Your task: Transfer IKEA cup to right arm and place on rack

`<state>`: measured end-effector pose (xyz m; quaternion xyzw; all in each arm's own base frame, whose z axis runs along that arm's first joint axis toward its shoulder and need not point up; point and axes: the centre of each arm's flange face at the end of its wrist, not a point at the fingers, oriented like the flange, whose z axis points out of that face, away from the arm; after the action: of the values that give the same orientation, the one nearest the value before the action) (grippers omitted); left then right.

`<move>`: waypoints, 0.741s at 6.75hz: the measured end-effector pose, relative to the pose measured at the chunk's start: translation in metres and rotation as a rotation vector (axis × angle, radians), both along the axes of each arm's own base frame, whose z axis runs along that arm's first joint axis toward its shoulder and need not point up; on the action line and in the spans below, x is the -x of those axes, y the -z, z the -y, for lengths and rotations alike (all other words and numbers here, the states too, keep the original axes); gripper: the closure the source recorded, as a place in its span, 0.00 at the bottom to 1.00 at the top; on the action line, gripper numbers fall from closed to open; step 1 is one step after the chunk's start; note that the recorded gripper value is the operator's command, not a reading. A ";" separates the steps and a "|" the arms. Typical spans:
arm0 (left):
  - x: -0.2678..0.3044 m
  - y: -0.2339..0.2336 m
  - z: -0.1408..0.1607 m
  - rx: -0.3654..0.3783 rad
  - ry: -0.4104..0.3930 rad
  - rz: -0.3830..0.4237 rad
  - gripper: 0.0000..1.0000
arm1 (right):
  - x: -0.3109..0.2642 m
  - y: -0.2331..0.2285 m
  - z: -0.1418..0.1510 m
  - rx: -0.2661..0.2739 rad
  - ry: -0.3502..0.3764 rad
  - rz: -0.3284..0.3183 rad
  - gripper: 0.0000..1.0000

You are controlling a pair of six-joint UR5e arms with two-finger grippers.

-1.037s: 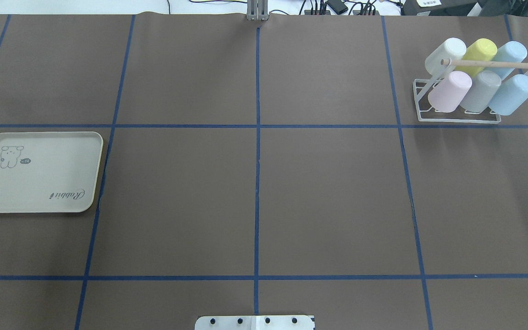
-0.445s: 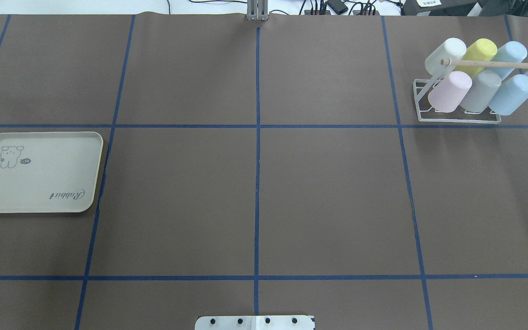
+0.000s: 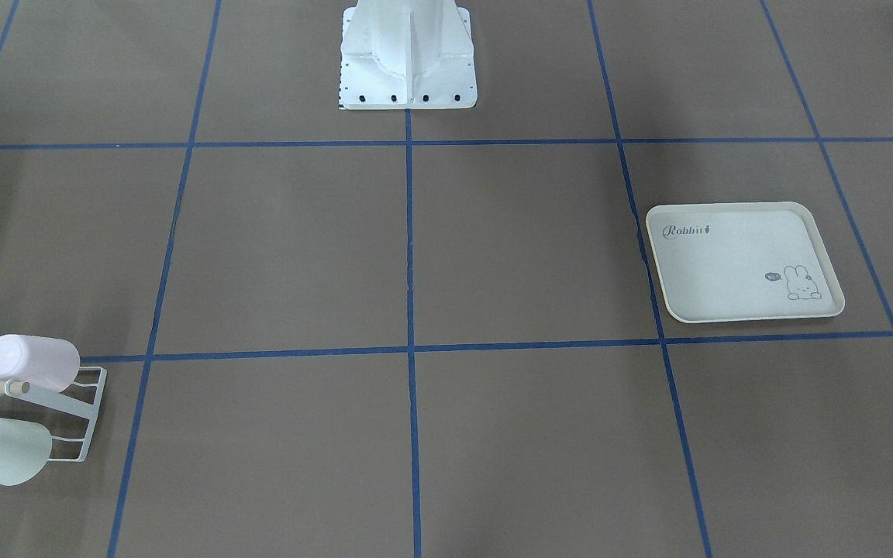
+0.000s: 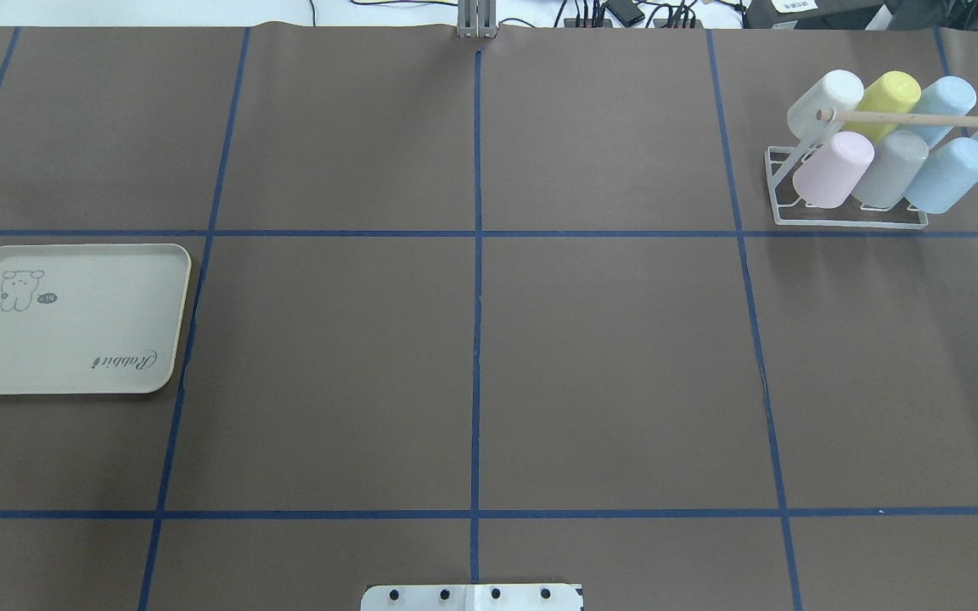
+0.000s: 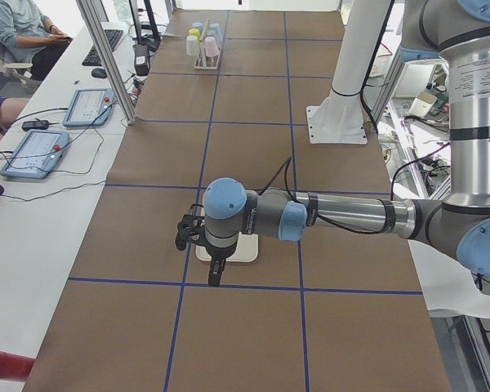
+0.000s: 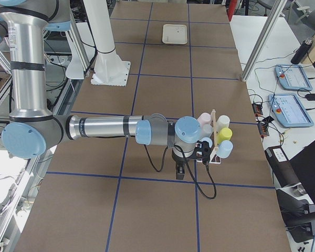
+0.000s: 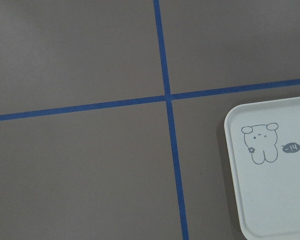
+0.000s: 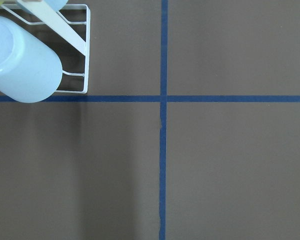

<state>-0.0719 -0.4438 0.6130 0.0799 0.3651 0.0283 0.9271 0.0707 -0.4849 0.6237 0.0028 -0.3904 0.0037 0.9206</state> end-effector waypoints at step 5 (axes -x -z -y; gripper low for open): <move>0.000 -0.003 0.000 0.027 0.020 -0.003 0.00 | 0.000 0.002 -0.001 0.000 -0.003 -0.001 0.00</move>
<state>-0.0716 -0.4440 0.6165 0.0709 0.3663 0.0138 0.9277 0.0706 -0.4844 0.6221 0.0033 -0.3897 0.0051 0.9209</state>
